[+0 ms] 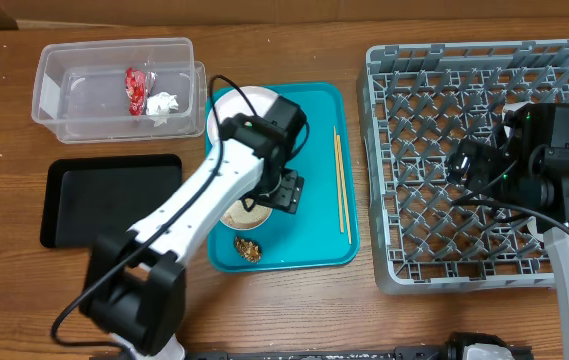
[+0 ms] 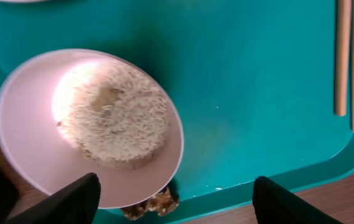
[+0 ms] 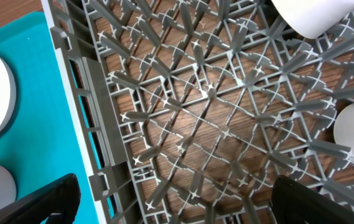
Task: Sort waste into correct bins and load items into the dishwasher
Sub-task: 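Reach the left gripper to the pink rice bowl and grasp its rim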
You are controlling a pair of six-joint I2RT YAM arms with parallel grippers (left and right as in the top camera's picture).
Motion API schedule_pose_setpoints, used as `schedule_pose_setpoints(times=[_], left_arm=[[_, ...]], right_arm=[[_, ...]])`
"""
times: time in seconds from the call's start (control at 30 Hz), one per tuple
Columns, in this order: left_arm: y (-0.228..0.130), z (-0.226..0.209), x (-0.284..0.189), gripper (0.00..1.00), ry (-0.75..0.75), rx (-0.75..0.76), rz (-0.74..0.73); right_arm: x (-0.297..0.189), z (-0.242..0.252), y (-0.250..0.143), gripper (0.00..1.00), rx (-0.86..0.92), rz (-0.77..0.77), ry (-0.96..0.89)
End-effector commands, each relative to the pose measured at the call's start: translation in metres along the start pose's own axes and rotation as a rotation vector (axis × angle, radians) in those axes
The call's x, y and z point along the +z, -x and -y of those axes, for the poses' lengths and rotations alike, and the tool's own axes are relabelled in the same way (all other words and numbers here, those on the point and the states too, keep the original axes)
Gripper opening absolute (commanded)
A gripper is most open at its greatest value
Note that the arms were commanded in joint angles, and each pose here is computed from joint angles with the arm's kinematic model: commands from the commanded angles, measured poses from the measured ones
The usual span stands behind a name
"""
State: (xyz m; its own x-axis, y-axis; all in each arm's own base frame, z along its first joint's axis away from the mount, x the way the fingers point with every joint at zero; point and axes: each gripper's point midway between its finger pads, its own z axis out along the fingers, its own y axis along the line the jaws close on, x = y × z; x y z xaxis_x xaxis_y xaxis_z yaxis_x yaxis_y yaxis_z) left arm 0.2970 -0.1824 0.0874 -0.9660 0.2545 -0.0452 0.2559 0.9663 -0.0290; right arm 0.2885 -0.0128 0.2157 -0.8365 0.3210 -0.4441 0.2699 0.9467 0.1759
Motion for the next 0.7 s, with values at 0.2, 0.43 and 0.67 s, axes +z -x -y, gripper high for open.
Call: schedule_pose_setpoints(times=[0.2,0.43,0.67], left_arm=[[0.000,0.002,0.036,0.68,0.018,0.006,-0.074],[0.011,0.006,0.041,0.63,0.009,0.007,-0.035],[0.010,0.006,0.046,0.61,0.011,-0.004,-0.049]], right_arm=[[0.001,0.000,0.001,1.00,0.004,-0.003,0.005],[0.001,0.000,0.001,1.00,0.004,-0.003,0.005],[0.001,-0.001,0.001,1.00,0.003,0.000,0.006]])
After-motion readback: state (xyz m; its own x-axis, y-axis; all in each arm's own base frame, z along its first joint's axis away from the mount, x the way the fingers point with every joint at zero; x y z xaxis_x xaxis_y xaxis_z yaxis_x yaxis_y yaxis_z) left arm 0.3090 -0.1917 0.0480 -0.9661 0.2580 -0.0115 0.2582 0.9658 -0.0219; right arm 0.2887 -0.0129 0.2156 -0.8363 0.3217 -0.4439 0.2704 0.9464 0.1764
